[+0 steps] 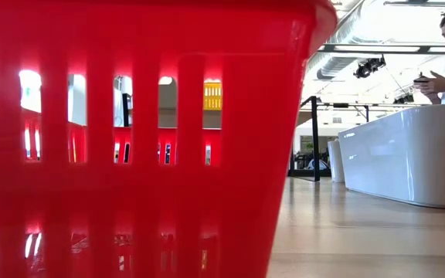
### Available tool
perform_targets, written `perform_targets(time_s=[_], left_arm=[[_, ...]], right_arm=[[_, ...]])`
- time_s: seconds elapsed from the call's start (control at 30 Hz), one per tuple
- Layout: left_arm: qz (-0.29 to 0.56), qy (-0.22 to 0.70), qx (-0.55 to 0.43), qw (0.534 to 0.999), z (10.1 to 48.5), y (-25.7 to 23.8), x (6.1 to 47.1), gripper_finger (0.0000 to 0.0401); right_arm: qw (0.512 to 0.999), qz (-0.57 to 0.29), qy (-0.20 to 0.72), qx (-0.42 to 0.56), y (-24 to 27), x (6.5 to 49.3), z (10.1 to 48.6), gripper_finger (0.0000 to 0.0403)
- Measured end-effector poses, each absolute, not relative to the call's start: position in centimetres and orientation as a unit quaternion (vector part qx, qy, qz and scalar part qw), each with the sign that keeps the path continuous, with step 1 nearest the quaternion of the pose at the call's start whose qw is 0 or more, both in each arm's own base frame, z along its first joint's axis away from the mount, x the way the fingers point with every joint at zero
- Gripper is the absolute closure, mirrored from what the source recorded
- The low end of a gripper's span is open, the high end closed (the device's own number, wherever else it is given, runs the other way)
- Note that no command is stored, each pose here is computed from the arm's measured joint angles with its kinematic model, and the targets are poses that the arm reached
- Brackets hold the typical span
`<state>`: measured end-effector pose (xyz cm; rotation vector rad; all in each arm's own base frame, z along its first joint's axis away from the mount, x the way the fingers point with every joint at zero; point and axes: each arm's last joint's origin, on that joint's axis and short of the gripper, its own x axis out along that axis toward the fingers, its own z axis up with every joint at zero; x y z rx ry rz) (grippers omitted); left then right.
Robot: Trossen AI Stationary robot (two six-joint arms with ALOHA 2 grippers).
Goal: Stack baskets on shelf by color
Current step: Stack the bottom yellow bin on top of the other yellow bin on the shelf
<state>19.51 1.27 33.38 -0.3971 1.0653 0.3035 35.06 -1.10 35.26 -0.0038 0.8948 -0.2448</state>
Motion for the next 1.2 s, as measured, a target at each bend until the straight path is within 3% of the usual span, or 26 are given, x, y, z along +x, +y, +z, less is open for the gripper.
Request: perform_targets(time_s=[0.27, 0.63, 0.83, 1.0, 1.2], left_arm=[[0.024, 0.528, -0.159, 0.834, 33.4, -2.8, 19.3, 0.0224], [-0.058, 0.552, -0.142, 0.820, 33.4, -8.5, 17.6, 0.0224], [0.002, 0.555, -0.210, 0.805, 33.2, -10.4, 16.8, 0.0225], [0.125, 0.559, -0.288, 0.767, 32.4, -11.3, 16.4, 0.0230], [0.232, 0.576, -0.313, 0.718, 30.4, -12.8, 17.1, 0.0237]], right_arm=[[0.894, -0.134, 0.418, 0.093, 1.8, 35.0, 35.3, 0.0328], [0.888, -0.133, 0.411, 0.158, 5.0, 34.7, 35.3, 0.0328], [0.889, -0.124, 0.412, 0.160, 5.9, 34.6, 35.3, 0.0328], [0.888, -0.111, 0.416, 0.163, 6.1, 34.6, 35.3, 0.0328], [0.886, -0.081, 0.427, 0.163, 6.3, 34.5, 35.2, 0.0328]])
